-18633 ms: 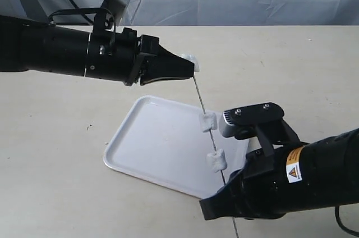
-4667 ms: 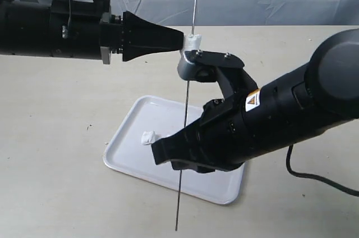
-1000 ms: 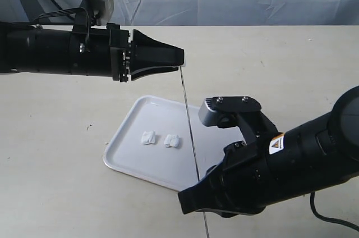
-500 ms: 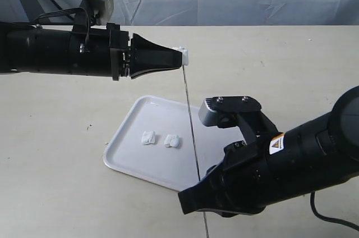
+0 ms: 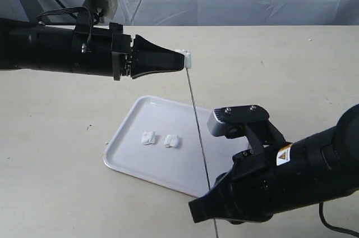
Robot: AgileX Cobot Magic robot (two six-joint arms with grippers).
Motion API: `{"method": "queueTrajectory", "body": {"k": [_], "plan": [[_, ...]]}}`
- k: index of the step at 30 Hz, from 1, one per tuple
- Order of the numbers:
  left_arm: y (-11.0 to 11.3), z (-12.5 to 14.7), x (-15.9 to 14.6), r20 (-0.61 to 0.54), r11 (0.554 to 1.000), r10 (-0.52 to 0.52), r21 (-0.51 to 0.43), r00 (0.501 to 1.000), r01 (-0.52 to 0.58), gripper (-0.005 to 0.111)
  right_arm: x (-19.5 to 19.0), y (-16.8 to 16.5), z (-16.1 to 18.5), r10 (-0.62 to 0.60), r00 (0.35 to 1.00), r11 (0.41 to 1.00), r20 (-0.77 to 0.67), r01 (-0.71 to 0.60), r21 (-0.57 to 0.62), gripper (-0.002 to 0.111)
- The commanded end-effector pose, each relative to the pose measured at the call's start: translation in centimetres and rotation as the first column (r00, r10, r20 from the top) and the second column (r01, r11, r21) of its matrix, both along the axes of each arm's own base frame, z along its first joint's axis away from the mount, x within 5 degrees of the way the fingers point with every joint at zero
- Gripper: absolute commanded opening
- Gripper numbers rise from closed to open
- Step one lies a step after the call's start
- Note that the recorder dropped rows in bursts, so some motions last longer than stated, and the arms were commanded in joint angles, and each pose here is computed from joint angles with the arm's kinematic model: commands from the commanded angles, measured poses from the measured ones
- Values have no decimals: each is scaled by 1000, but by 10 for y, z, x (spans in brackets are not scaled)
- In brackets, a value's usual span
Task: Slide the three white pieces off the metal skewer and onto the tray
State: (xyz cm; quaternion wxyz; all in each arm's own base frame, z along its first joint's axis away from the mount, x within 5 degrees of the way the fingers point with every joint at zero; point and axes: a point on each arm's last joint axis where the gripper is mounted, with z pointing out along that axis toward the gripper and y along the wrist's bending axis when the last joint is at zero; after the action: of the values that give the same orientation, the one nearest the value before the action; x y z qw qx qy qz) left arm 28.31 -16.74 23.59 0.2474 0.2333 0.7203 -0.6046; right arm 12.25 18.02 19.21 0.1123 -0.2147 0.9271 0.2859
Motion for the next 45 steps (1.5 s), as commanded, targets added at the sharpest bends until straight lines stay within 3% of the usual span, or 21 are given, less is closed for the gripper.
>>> {"method": "queueTrajectory", "body": {"k": [1,11,14,18,21,31,36,38,41,45], "plan": [[-3,16,9,12,998,29,-64,1000,-28,0,-10,-8,-12,6,998,999,-69,-9,-37,-1],[-4,21,14,10,998,45,-50,999,-44,0,-12,-11,-16,-4,998,999,-69,1,-46,-1],[-3,4,15,7,988,68,141,998,-68,0,-12,-11,-16,-4,998,999,-69,1,-46,-1],[3,-27,12,-28,910,128,401,991,-106,0,-11,-11,-16,-9,998,999,-62,6,-44,-1],[7,-48,9,-67,863,158,493,985,-105,0,-8,-10,-16,-27,999,999,-36,26,-36,-1],[7,-96,5,-231,845,132,534,964,12,0,14,6,16,-33,997,999,75,33,-9,-1],[8,-109,3,-255,830,115,555,960,48,1,45,0,37,-62,991,983,122,82,-166,-1],[8,-110,3,-255,830,112,556,961,50,5,61,-5,43,-68,990,963,125,98,-250,-1],[7,-110,4,-237,831,103,555,966,47,18,83,-7,51,-101,988,951,114,130,-282,-1],[6,-111,5,-219,822,114,569,969,32,44,106,0,51,-112,991,939,75,131,-319,-1]]}}
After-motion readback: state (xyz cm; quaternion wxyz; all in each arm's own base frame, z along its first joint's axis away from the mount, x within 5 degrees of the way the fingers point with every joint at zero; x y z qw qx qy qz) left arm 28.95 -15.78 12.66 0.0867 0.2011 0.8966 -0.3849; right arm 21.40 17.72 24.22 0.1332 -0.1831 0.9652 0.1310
